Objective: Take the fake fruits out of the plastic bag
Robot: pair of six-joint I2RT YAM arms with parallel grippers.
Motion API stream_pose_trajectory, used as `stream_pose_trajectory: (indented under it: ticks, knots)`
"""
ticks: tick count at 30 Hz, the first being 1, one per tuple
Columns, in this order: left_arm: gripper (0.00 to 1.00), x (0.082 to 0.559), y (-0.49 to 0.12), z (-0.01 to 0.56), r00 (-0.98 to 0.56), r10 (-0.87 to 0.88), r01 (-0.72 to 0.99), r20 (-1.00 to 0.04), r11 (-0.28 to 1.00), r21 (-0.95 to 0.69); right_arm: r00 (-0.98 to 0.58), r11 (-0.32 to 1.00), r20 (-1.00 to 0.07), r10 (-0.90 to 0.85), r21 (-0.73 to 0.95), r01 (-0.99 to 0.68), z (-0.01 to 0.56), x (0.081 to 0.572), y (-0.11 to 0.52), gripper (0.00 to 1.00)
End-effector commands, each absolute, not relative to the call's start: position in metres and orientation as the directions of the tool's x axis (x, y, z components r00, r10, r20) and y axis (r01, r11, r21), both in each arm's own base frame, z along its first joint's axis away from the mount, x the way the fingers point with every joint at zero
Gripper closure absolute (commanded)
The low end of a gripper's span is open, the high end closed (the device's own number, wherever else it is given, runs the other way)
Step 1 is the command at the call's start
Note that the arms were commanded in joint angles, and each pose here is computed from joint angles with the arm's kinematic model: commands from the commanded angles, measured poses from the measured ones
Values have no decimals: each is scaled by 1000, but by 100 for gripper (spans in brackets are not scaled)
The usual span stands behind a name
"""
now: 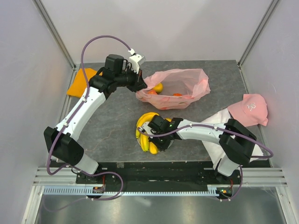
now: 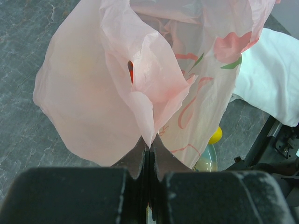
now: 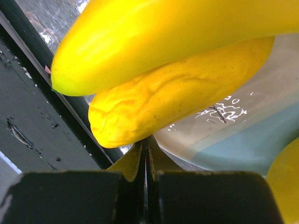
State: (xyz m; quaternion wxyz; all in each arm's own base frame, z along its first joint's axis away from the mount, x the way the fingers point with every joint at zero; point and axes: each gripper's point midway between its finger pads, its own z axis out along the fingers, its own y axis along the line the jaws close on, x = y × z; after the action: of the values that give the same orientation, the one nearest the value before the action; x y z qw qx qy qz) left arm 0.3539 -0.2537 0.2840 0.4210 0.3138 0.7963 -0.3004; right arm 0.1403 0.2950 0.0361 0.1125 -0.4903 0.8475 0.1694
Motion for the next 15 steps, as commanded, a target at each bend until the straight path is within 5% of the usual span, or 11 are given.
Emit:
stream_pose_trajectory:
  ticks: [1, 5, 8, 12, 15]
  knots:
    - [98, 357, -257, 293, -396, 245, 773, -885, 609, -177, -496, 464, -414, -763, 184, -867, 50, 148, 315, 100]
    - [98, 359, -257, 292, -396, 246, 773, -884, 610, -177, -455, 448, -408, -792, 119, -886, 59, 157, 306, 100]
    - [98, 356, -256, 288, -402, 256, 773, -879, 609, -177, -313, 319, -400, -862, 53, -946, 94, 158, 293, 99]
    - [99, 353, -254, 278, -422, 269, 772, -866, 607, -188, -182, 205, -274, -944, -57, -977, 141, 167, 258, 100]
    - [98, 350, -255, 271, -434, 278, 775, -857, 599, -199, -190, 248, -394, -899, -102, -963, 192, 195, 257, 100]
